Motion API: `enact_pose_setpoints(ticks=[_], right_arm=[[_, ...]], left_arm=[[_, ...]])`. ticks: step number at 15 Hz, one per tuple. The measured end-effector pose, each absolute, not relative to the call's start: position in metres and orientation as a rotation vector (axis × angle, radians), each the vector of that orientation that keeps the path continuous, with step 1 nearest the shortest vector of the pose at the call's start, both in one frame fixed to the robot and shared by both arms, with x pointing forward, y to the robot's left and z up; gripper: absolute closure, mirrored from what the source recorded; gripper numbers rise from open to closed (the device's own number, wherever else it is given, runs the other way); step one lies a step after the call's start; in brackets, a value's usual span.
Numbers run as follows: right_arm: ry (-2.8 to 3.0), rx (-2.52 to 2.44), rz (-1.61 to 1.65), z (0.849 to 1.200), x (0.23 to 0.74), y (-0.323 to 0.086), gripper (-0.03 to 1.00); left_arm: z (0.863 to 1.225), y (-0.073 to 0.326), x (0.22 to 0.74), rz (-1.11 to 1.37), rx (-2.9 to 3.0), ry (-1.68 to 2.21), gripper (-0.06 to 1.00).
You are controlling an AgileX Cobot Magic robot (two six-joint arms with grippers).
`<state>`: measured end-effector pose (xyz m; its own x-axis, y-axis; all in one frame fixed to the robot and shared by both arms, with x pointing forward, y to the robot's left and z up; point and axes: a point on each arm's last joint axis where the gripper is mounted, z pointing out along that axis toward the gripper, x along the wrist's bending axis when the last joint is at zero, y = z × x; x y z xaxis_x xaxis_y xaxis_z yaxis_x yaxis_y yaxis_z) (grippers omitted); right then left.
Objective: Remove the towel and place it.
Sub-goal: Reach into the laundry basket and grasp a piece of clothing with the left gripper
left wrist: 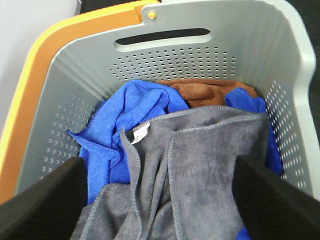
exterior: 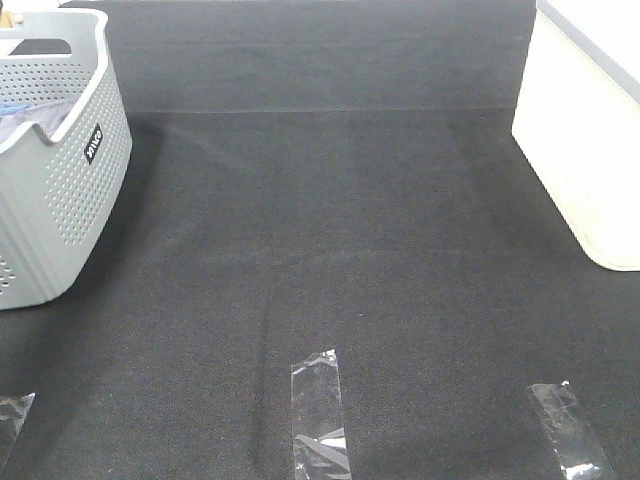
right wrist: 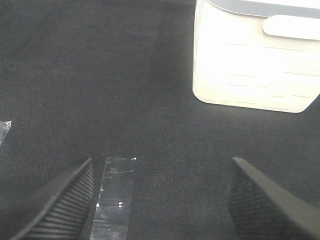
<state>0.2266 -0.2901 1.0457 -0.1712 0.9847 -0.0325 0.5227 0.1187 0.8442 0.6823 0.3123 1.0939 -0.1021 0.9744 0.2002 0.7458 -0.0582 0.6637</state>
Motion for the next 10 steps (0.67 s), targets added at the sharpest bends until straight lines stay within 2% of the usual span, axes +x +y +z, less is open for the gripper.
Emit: enact_pose_setpoints(ticks=[3,5,10], right_arm=[[1.774,1.466,0.945,1.046,0.227,-0.29,0.27],[1.774,1.466,0.945,1.046,0.227,-0.29,0.27],[1.774,1.466,0.944,1.046,0.227,-0.29,0.27]], left_arm=[[1.076,0.316,0.712,0.899,1.799,1.997,0.24],[1.057,0.333,0.728,0.848,1.755,2.118,0.26],[1.032,0.368,0.737,0.686,1.639,2.262,0.26]])
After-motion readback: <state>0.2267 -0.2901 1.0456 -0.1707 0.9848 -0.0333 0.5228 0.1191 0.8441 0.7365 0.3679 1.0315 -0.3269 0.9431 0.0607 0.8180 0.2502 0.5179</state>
